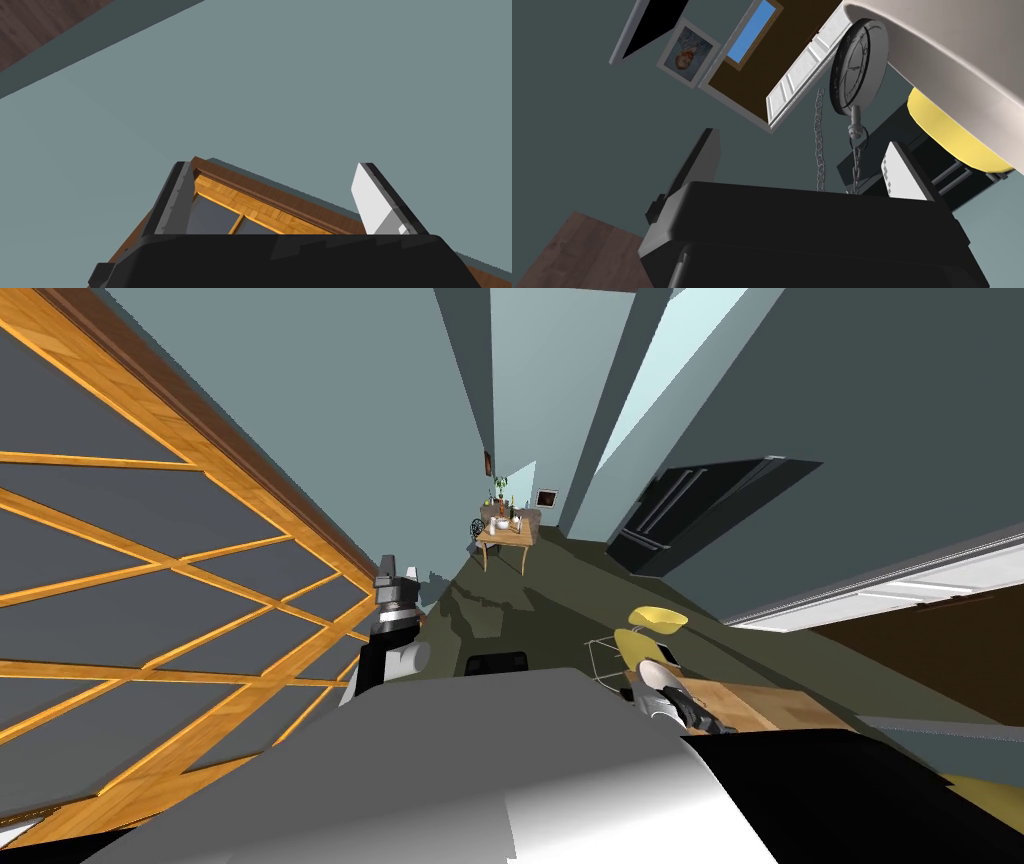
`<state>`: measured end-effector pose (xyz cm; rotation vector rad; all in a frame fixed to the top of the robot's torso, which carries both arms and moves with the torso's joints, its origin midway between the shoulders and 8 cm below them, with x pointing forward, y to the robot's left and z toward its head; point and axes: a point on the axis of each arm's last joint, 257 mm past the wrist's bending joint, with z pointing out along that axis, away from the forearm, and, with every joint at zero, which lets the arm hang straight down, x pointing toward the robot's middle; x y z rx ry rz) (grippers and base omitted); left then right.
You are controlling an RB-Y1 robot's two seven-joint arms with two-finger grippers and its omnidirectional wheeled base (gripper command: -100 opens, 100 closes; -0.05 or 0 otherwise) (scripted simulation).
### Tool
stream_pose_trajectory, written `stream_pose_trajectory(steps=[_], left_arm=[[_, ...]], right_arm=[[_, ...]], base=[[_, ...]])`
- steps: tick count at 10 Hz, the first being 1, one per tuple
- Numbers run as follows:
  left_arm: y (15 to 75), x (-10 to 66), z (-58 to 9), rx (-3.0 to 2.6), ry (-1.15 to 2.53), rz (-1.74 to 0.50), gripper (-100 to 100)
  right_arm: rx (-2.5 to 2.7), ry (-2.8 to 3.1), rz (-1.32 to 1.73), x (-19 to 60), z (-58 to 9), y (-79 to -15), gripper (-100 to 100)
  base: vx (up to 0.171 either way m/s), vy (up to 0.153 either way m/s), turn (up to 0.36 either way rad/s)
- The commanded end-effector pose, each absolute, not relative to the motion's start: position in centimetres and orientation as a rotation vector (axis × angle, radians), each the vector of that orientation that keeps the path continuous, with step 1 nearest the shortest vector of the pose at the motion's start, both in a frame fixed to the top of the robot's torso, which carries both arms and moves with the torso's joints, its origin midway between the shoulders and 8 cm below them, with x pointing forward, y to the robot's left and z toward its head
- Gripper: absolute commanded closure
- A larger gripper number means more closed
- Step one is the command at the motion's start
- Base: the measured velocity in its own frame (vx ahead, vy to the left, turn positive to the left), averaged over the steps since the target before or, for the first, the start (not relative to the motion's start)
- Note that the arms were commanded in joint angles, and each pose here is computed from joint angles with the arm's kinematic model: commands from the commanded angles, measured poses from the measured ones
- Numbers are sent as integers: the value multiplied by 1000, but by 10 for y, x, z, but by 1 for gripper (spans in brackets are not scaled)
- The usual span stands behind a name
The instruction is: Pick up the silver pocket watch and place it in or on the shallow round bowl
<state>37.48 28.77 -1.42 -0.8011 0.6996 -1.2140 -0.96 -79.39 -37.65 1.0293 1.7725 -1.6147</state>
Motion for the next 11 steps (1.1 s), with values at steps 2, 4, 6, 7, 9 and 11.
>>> stream_pose_trajectory(steps=[2, 4, 6, 7, 9, 11], left_arm=[[288, 375, -14, -801, 700, -1214, 0], [288, 375, -14, -801, 700, -1214, 0], [288, 375, -14, -801, 700, -1214, 0], [288, 375, -14, -801, 700, -1214, 0], [288, 375, -14, -801, 700, -1214, 0], [288, 375, -14, -801, 700, -1214, 0]], right_arm=[[1038, 1771, -1615, -30, -368, -804, -100], [1044, 1772, -1619, -47, -361, -814, -100], [1047, 1767, -1625, -54, -355, -821, -100], [1051, 1768, -1619, -55, -355, -822, 0], [1051, 1768, -1619, -54, -355, -822, 0], [1051, 1768, -1619, -54, -355, -822, 0]], base=[[35, 21, 9], [53, 53, 18], [84, 56, 12], [8, 6, 1], [0, 0, 0], [0, 0, 0]])
